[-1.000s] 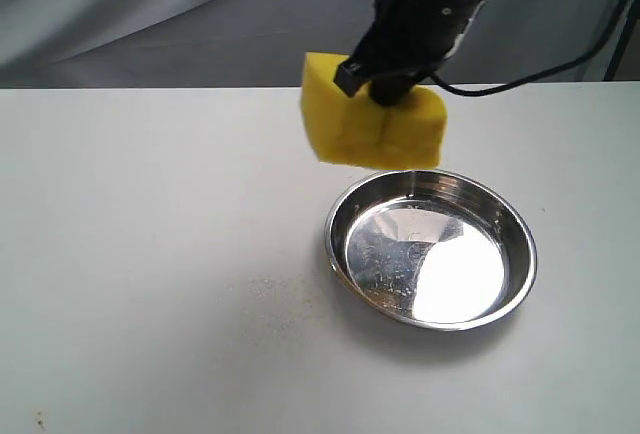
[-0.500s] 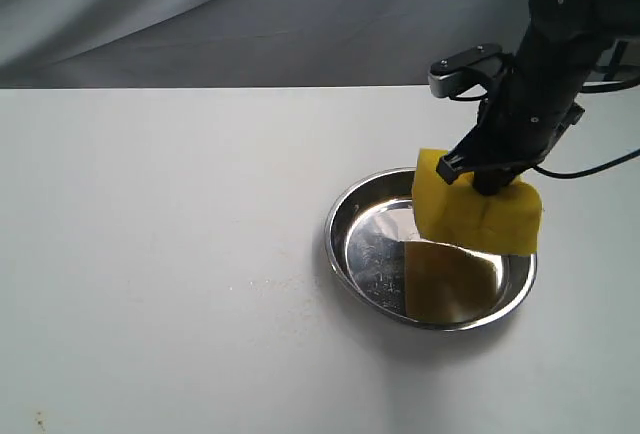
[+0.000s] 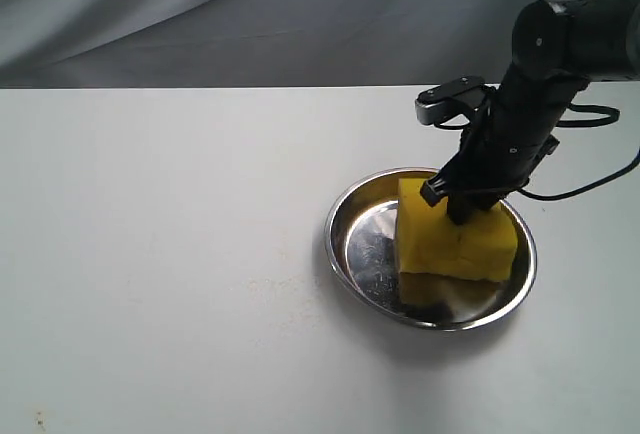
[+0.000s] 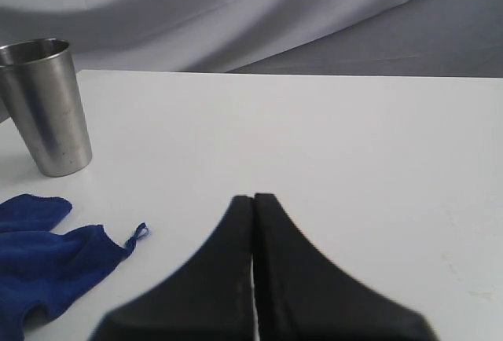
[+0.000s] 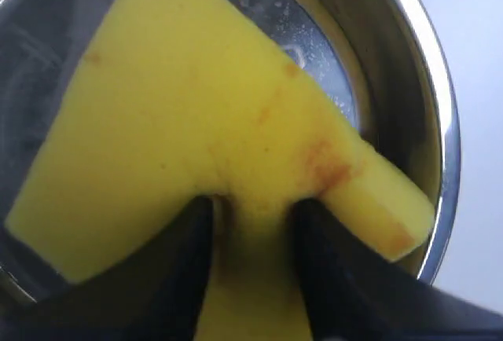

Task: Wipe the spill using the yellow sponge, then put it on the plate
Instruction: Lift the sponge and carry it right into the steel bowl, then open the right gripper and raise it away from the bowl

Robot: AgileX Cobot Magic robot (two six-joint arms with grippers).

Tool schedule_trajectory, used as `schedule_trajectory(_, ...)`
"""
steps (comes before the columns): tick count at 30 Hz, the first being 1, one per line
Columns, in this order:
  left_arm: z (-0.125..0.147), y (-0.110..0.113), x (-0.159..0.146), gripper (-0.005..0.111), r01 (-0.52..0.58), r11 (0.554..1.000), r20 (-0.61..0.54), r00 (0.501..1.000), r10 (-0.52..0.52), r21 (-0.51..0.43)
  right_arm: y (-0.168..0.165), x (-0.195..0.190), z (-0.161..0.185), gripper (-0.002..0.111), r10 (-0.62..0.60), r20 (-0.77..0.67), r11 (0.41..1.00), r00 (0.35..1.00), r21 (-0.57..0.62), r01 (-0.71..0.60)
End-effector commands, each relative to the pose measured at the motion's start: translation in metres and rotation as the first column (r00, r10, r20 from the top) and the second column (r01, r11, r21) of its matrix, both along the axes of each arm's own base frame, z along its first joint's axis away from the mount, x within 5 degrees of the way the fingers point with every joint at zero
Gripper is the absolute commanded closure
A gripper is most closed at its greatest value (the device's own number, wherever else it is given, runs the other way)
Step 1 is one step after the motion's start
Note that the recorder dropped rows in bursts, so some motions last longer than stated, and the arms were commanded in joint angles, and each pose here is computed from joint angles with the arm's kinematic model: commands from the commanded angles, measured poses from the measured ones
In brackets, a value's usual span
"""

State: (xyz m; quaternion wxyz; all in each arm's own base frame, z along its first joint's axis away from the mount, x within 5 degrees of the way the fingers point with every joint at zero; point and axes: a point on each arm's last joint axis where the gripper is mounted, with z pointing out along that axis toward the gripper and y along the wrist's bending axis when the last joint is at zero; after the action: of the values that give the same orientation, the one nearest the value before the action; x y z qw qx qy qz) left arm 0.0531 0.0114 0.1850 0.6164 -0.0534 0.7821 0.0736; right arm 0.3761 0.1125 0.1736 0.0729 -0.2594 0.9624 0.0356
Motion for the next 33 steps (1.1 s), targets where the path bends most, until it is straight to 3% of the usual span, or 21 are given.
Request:
schedule_trajectory(1, 0.0, 0.0, 0.0, 0.107, 0.003, 1.0, 0.007, 1.0, -0.003, -0.003, -0.001, 0.001, 0.002, 0.051, 0.002, 0.008, 1.0, 1.0, 0.011, -0.002)
schedule_trajectory(4, 0.0, 0.0, 0.0, 0.107, 0.003, 1.0, 0.007, 1.0, -0.003, -0.003, 0.001, -0.001, 0.003, 0.037, -0.013, -0.006, 0.999, 1.0, 0.038, 0.013)
schedule_trajectory(10, 0.0, 0.0, 0.0, 0.107, 0.003, 1.0, 0.007, 1.0, -0.003, -0.003, 0.0, -0.006, 0.045, 0.035, -0.018, 0.115, 0.997, 0.993, 0.075, 0.01)
schedule_trajectory(13, 0.0, 0.0, 0.0, 0.107, 0.003, 1.0, 0.007, 1.0, -0.003, -0.003, -0.007, -0.011, 0.059, 0.047, -0.097, 0.123, 0.995, 0.988, 0.046, 0.092)
schedule_trajectory(18, 0.0, 0.0, 0.0, 0.107, 0.003, 1.0, 0.007, 1.0, -0.003, -0.003, -0.043, -0.018, 0.062, 0.1, -0.258, 0.105, 0.939, 0.96, -0.207, 0.275)
schedule_trajectory(19, 0.0, 0.0, 0.0, 0.107, 0.003, 1.0, 0.007, 1.0, -0.003, -0.003, -0.049, -0.021, 0.061, 0.106, -0.276, 0.084, 0.931, 0.957, -0.222, 0.288)
schedule_trajectory(22, 0.0, 0.0, 0.0, 0.107, 0.003, 1.0, 0.007, 1.0, -0.003, -0.003, -0.077, -0.034, 0.053, 0.108, -0.351, 0.023, 0.902, 0.936, -0.258, 0.345)
schedule_trajectory(26, 0.0, 0.0, 0.0, 0.107, 0.003, 1.0, 0.007, 1.0, -0.003, -0.003, -0.107, -0.066, 0.052, 0.108, -0.44, 0.07, 0.88, 0.895, -0.168, 0.445)
schedule_trajectory(33, 0.0, 0.0, 0.0, 0.107, 0.003, 1.0, 0.007, 1.0, -0.003, -0.003, -0.121, -0.13, 0.065, 0.108, -0.52, 0.169, 0.846, 0.837, -0.035, 0.532)
